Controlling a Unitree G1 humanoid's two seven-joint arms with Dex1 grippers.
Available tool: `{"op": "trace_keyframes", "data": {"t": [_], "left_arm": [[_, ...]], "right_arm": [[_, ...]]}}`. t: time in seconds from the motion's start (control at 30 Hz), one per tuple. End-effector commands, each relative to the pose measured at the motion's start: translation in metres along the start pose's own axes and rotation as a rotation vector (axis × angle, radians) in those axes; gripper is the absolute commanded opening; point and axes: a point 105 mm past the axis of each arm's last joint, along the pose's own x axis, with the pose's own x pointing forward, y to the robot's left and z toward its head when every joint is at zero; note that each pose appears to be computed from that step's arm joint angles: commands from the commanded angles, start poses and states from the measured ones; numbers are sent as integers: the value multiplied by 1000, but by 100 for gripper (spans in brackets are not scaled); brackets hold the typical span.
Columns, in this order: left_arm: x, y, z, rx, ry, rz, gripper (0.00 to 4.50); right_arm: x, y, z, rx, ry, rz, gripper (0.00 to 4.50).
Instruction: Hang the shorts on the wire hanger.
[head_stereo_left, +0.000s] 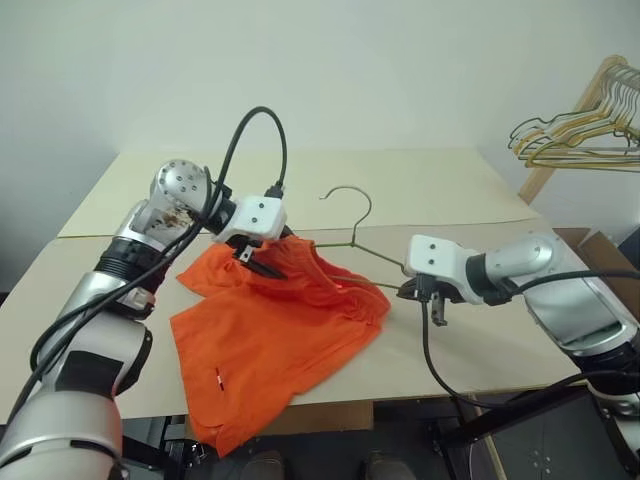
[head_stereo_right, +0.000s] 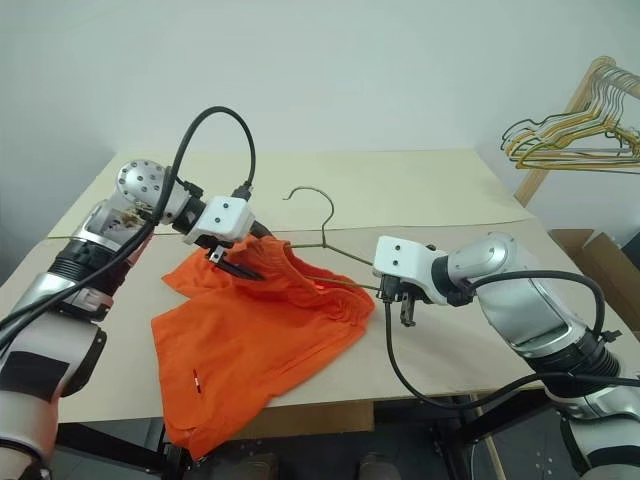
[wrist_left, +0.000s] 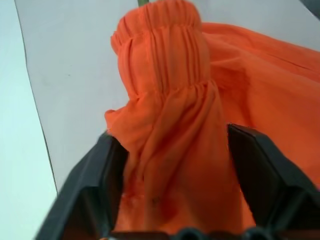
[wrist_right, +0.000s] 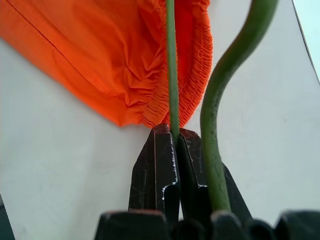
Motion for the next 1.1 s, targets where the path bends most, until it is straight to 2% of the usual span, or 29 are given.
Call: {"op": "trace_keyframes", "data": {"t": [0.03,0.23,0.27,0.5,0.7,0.93,0.97,1.1], "left_arm": [[-8,6,4,31,8,53,218],[-12,0,2,27,13,36,18],[-12,-1,2,26,13,34,7],[-14,0,2,-40,-5,56,7],[-17,7,5,-105,-56,104,0],[-24,5,-2,-182,-67,139,0],[-24,5,-3,-186,-65,143,0],[-25,7,-7,-220,-65,169,0]], "right_arm": [[-7,-5,12,-34,-24,-22,0],[-8,-8,18,-5,-47,-16,0],[-8,-8,18,-3,-50,-15,0],[-11,-12,26,-40,-86,-37,0],[-20,-12,14,-32,-55,-70,181],[-48,-18,-13,116,-44,-156,432],[-51,-19,-15,136,-46,-166,447],[-68,-23,-29,261,-71,-220,447]]}}
